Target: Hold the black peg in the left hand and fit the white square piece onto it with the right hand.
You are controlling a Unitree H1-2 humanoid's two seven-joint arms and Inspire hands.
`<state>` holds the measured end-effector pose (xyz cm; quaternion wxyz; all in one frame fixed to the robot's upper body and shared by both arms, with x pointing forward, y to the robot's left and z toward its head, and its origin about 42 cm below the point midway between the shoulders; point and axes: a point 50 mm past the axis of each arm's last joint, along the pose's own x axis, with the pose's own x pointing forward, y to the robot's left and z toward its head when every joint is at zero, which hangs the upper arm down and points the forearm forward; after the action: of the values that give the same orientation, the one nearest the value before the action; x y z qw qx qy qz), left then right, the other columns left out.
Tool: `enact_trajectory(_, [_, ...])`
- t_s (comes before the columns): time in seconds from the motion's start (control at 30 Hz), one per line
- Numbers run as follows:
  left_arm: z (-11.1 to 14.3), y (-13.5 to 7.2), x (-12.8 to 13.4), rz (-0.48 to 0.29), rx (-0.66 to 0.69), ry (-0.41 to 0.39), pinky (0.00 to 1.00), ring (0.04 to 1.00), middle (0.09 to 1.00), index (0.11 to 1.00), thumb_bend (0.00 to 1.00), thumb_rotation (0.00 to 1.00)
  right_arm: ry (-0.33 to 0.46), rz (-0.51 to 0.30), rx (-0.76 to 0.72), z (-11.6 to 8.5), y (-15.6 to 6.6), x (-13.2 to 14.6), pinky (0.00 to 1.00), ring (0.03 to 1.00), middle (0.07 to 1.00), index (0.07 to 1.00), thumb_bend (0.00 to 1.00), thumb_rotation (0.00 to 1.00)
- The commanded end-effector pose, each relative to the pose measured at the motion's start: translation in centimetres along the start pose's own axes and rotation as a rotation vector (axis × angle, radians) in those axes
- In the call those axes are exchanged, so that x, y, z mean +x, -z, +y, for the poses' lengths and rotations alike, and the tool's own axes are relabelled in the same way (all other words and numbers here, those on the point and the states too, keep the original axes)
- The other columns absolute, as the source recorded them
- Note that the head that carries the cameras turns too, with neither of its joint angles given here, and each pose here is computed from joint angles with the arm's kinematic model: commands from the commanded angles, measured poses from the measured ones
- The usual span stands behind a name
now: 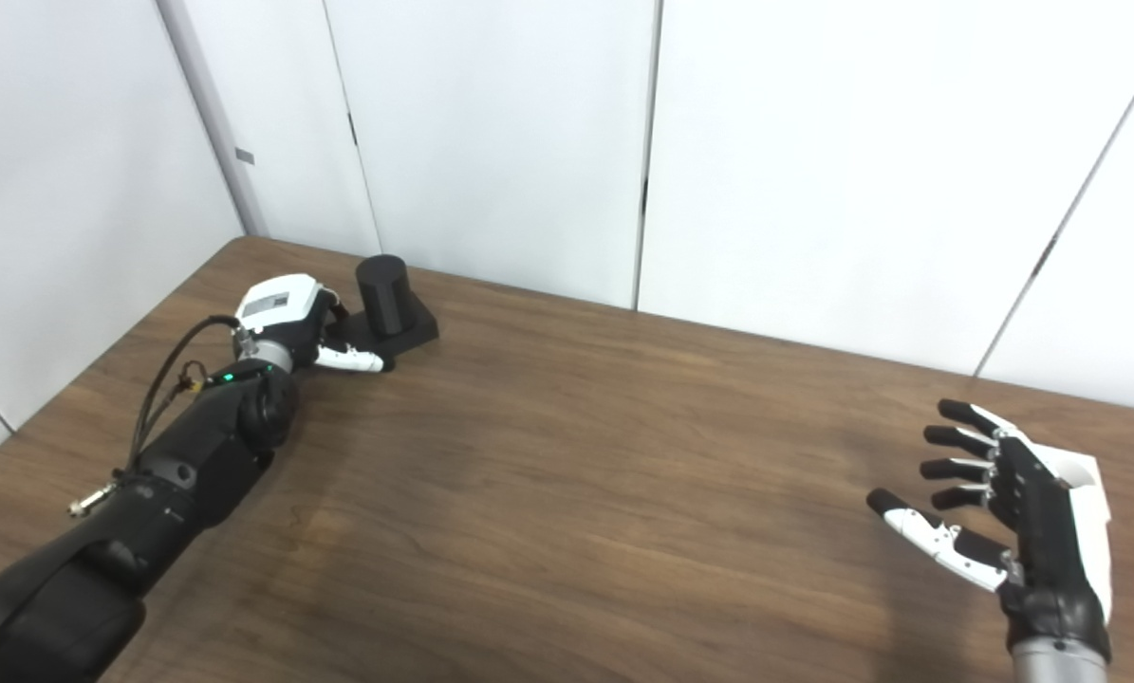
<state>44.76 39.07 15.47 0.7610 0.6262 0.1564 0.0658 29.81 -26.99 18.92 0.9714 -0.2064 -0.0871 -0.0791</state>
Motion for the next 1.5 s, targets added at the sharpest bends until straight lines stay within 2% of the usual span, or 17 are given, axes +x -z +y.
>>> enact_trajectory(0.0, [-0.6,-1.1,0.0,-0.047,-0.011,0.052,0.77,0.938,0.899,0.518,0.61,0.18,0.035,-0.075,-0.009,-0.7,-1.7,0.7,0.47,0.588,0.694,0.749,0.55,0.00])
enact_trajectory(0.07, [-0.7,-1.2,-0.1,-0.069,-0.041,0.053,0.77,0.932,0.889,0.495,0.54,0.11,0.033,-0.078,-0.008,-0.8,-1.6,0.7,0.47,0.587,0.693,0.750,0.54,0.00])
enact_trajectory(0.2, [-0.7,-1.1,-0.5,-0.097,-0.115,0.041,0.77,0.925,0.875,0.481,0.52,0.06,0.028,-0.084,0.001,-0.8,-1.5,0.7,0.47,0.586,0.693,0.751,0.54,0.00])
enact_trajectory(0.43, [-0.6,-1.3,-1.3,-0.187,-0.151,0.061,0.76,0.932,0.896,0.482,0.52,0.05,0.028,-0.074,0.004,-0.7,-1.4,0.8,0.48,0.594,0.698,0.750,0.53,0.00])
enact_trajectory(0.63, [-0.5,-1.6,-2.1,-0.304,-0.131,0.084,0.77,0.929,0.903,0.484,0.52,0.05,0.029,-0.076,0.002,-0.7,-1.3,0.8,0.48,0.593,0.697,0.744,0.54,0.00])
enact_trajectory(0.87, [-1.3,-3.7,-3.6,-0.407,-0.064,0.136,0.78,0.924,0.898,0.486,0.52,0.05,0.026,-0.084,0.002,-0.7,-1.5,0.8,0.48,0.590,0.694,0.738,0.54,0.00])
enact_trajectory(1.23, [-2.4,-7.3,-6.4,-0.637,-0.029,0.124,0.77,0.908,0.893,0.487,0.52,0.06,0.029,-0.090,0.003,-0.6,-1.6,0.9,0.46,0.586,0.691,0.728,0.53,0.00])
enact_trajectory(1.47, [-2.5,-10.0,-8.1,-0.761,-0.031,0.183,0.77,0.920,0.907,0.488,0.52,0.06,0.029,-0.087,0.005,-0.5,-1.8,0.8,0.47,0.591,0.696,0.730,0.53,0.00])
